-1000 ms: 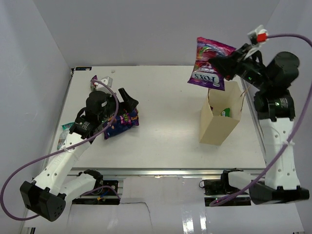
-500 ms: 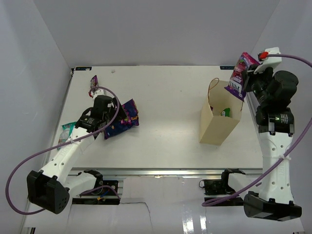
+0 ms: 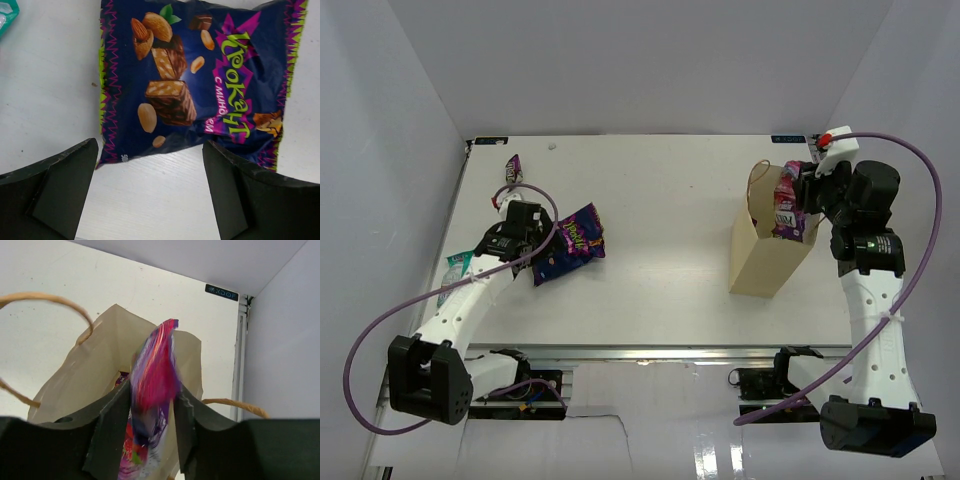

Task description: Place the snacks into the paper bag

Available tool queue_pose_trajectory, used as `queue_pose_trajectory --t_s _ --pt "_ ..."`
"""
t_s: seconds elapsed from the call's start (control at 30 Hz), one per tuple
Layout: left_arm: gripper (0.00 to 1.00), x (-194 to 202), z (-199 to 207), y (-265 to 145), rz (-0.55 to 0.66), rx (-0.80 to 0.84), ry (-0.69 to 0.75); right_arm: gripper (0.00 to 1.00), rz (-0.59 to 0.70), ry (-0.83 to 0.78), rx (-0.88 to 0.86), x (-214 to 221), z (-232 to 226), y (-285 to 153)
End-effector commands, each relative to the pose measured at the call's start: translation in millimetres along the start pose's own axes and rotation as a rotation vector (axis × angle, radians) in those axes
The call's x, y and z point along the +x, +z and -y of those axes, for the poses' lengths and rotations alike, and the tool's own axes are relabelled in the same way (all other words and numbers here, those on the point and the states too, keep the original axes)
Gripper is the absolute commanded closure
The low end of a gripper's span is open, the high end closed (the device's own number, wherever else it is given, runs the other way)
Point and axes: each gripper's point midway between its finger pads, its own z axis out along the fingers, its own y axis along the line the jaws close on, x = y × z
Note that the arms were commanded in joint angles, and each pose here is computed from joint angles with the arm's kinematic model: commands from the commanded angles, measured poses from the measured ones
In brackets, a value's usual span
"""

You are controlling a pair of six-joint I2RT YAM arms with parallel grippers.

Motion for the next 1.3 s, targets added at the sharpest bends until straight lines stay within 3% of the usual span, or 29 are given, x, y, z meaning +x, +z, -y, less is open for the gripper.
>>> queue_pose_trajectory --t_s 0.0,0.03,0.13,0.2,0.3,0.5,0.63,0.73,0.9,1.0,1.27 --pt "0.04 -6 -4 16 -0.009 0.022 0.038 0.54 0.111 -0.072 -0.051 -30 -9 -9" --pt "0.04 -4 0 19 -0.032 0.053 0.044 0.41 0.125 -0.085 -0.067 -36 -11 -12" --pt "0.05 -5 0 34 -0.069 0.085 0.046 0.18 0.173 -0.151 -0.151 -51 -25 -21" --pt "0.04 -5 -2 45 -0.090 0.107 0.046 0.07 0.205 -0.197 -0.222 -62 -37 -30" --pt "0.04 3 3 55 -0.146 0.221 0.035 0.03 0.227 -0.222 -0.290 -70 -48 -38" --pt "0.08 12 7 59 -0.206 0.441 -0.037 0.02 0.232 -0.233 -0.407 -70 -67 -46" --pt "0.22 35 10 64 -0.296 0.538 -0.090 0.02 0.267 -0.256 -0.542 -74 -89 -56" --pt "0.34 44 14 64 -0.329 0.585 -0.121 0.02 0.296 -0.263 -0.637 -78 -103 -64" --pt "0.74 37 28 55 -0.341 0.685 -0.142 0.04 0.309 -0.216 -0.778 -82 -123 -69" --pt "0.84 24 39 41 -0.312 0.750 -0.144 0.06 0.304 -0.206 -0.844 -89 -145 -67" --pt "0.92 1 77 -28 -0.263 1.085 -0.140 0.09 0.227 -0.146 -0.967 -105 -218 -46"
